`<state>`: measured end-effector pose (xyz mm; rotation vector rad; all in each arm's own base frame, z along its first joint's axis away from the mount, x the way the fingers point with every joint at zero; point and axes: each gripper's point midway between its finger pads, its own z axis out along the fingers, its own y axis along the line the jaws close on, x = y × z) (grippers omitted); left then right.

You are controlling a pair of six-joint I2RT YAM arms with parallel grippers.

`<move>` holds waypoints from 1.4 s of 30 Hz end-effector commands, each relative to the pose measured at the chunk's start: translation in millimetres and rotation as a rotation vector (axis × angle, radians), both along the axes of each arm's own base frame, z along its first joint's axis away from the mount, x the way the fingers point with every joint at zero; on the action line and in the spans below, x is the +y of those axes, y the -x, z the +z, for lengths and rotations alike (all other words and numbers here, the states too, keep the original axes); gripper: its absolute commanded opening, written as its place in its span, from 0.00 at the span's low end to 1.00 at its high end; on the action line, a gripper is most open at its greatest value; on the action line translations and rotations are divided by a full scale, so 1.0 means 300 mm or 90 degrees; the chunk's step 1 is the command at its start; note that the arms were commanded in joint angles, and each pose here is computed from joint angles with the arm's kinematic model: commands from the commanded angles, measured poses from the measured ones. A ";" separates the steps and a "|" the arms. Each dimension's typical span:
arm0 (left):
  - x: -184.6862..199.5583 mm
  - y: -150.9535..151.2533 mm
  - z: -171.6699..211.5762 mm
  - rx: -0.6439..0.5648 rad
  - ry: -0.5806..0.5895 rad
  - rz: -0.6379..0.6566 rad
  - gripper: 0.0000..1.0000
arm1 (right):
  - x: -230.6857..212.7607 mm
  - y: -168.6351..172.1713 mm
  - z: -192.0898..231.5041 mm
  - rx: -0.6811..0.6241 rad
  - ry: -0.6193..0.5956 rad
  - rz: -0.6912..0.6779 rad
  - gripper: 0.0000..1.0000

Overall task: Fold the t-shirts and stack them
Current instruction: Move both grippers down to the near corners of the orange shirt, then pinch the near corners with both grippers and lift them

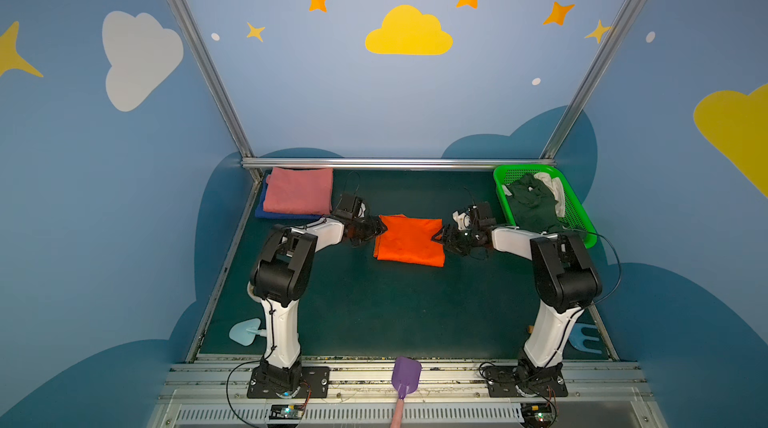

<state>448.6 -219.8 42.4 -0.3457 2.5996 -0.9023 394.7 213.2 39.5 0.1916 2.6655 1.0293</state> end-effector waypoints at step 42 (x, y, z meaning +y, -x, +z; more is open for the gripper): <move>0.003 0.035 -0.056 0.021 -0.095 0.020 0.05 | -0.134 0.054 0.043 -0.013 0.044 -0.060 0.67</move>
